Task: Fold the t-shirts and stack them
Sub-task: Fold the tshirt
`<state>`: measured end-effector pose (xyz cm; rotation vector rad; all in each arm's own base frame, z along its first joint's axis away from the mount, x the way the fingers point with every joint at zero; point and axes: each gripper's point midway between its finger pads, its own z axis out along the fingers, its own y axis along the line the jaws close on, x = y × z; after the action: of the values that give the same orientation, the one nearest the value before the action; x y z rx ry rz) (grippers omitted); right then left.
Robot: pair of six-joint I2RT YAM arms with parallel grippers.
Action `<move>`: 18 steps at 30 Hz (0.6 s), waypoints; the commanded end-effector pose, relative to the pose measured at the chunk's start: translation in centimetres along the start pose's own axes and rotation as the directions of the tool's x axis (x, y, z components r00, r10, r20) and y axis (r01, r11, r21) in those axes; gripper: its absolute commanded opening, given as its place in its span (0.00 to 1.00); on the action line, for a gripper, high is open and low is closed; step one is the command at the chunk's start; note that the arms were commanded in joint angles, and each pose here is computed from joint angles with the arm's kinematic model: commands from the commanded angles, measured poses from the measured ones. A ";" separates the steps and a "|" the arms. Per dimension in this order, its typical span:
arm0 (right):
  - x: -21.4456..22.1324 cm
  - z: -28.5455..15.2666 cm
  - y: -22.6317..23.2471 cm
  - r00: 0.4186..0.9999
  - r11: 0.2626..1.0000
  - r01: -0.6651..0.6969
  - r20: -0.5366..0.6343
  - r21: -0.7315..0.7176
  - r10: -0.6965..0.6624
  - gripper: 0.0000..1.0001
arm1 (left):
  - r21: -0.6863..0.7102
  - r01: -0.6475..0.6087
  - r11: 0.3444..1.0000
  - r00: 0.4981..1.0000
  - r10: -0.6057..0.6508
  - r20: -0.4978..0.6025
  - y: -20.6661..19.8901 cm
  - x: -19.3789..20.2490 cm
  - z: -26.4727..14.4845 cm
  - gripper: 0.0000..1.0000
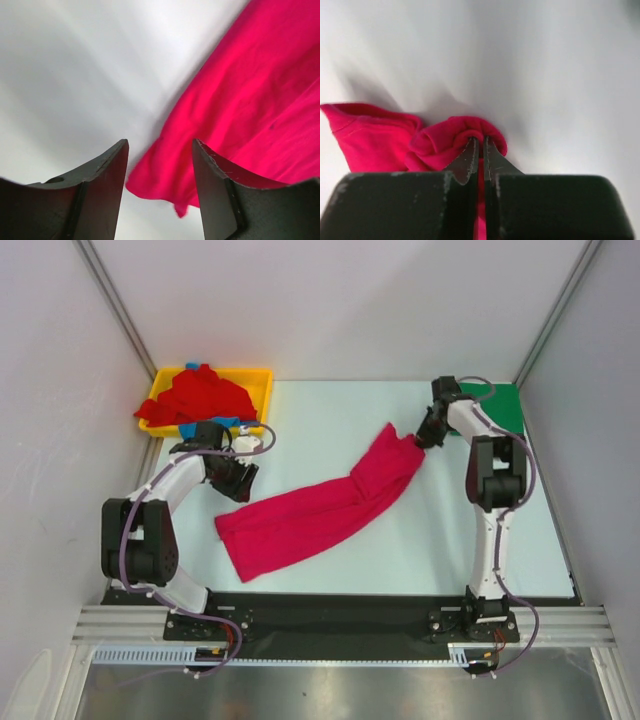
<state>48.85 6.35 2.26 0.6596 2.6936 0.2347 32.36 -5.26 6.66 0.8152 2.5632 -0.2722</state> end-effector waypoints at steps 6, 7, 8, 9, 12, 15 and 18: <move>-9.5 8.0 10.5 0.971 0.977 0.092 0.234 -0.194 -0.045 0.00 | 0.050 0.072 0.996 0.994 -0.068 -0.082 -1.4 2.2 1.3 0.61; -11.1 7.4 12.0 0.959 0.967 0.085 0.284 -0.242 -0.013 0.00 | 0.059 0.066 0.996 0.993 -0.060 -0.104 -1.8 2.5 1.9 0.61; -12.5 7.5 13.1 0.942 0.953 0.078 0.336 -0.292 0.026 0.00 | 0.061 0.059 0.996 0.993 -0.052 -0.110 -1.9 2.6 2.3 0.61; -13.1 7.7 13.7 0.936 0.942 0.029 0.340 -0.334 0.092 0.00 | 0.064 0.051 0.997 0.992 -0.044 -0.119 -2.1 2.6 2.7 0.62; -15.6 7.5 14.8 0.889 0.918 -0.011 0.417 -0.396 0.190 0.00 | 0.083 0.004 0.997 0.987 0.010 -0.161 -3.0 2.8 4.5 0.62; -17.8 6.5 15.7 0.843 0.902 -0.001 0.484 -0.432 0.233 0.00 | 0.121 -0.010 0.993 0.982 0.033 -0.185 -3.9 2.8 5.7 0.62; -19.2 5.2 15.5 0.817 0.898 0.016 0.523 -0.441 0.242 0.04 | 0.192 -0.021 0.981 0.975 0.063 -0.214 -5.9 3.8 6.4 0.60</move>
<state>70.62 13.08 3.78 0.6008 2.0991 0.5598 30.36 -8.63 1.51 0.9634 2.7021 -0.3194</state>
